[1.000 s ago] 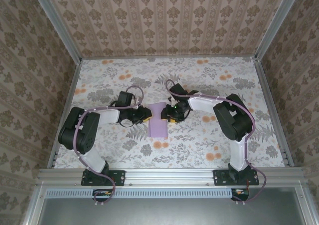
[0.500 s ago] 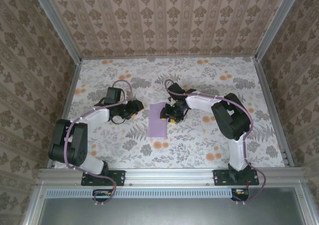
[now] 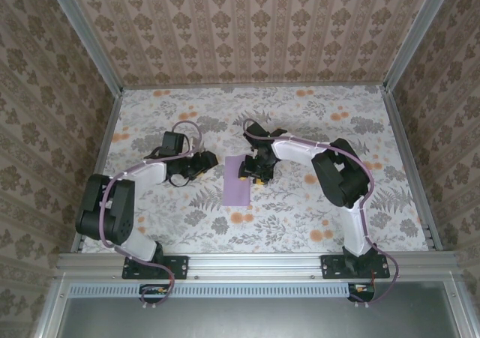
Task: Fold a paper plane with a square sheet of paper (pick it up from the middle)
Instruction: First fold in half a square sheet of paper at the center of the table.
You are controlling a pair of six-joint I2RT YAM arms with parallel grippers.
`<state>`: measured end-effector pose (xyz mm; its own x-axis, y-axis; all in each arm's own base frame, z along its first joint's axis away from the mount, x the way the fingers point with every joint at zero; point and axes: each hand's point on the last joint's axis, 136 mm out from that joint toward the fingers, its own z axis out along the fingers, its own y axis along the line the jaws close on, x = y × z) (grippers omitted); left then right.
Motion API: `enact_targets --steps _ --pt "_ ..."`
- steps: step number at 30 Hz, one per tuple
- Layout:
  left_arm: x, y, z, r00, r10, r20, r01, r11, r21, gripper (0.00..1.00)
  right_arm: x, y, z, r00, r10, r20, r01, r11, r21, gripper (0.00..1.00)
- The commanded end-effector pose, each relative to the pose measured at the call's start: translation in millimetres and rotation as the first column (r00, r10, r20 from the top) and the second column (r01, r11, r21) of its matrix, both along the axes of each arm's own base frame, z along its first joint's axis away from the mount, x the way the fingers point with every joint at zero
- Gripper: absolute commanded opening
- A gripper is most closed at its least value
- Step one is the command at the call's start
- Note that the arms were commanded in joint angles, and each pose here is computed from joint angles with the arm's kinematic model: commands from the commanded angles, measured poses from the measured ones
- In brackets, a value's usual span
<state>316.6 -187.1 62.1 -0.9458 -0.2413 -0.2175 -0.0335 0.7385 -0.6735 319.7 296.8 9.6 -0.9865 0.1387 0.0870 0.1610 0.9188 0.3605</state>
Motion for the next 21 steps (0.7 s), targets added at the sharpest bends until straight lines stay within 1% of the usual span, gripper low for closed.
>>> enact_targets --steps 1,5,8,16,18,21 --pt "2.1 -13.3 2.5 0.997 -0.072 0.033 0.073 0.997 -0.006 0.65 -35.4 -50.1 -88.6 0.992 -0.017 -0.126 -0.019 0.961 -0.278 0.53" --pt "-0.1 -23.9 -2.4 0.993 -0.111 0.029 0.111 0.994 -0.006 0.64 -37.8 -51.9 -91.5 0.991 0.002 -0.134 -0.040 0.958 -0.285 0.54" --pt "0.4 -28.5 -6.4 0.993 -0.116 0.019 0.116 0.993 0.002 0.62 -39.1 -52.6 -93.6 0.990 0.022 -0.139 -0.062 0.955 -0.290 0.56" --pt "5.2 -17.7 -12.8 0.999 -0.045 0.001 0.045 0.998 0.037 0.58 -40.0 -53.1 -97.5 0.988 0.035 -0.148 -0.079 0.951 -0.299 0.56" --pt "8.0 -12.6 -12.6 1.000 -0.019 0.000 0.019 0.999 0.028 0.56 -39.9 -53.8 -97.8 0.988 0.037 -0.148 -0.081 0.949 -0.303 0.56" --pt "8.6 -13.4 -10.0 1.000 -0.024 0.005 0.024 1.000 0.007 0.53 -39.8 -54.4 -98.0 0.988 0.034 -0.150 -0.079 0.948 -0.309 0.56"
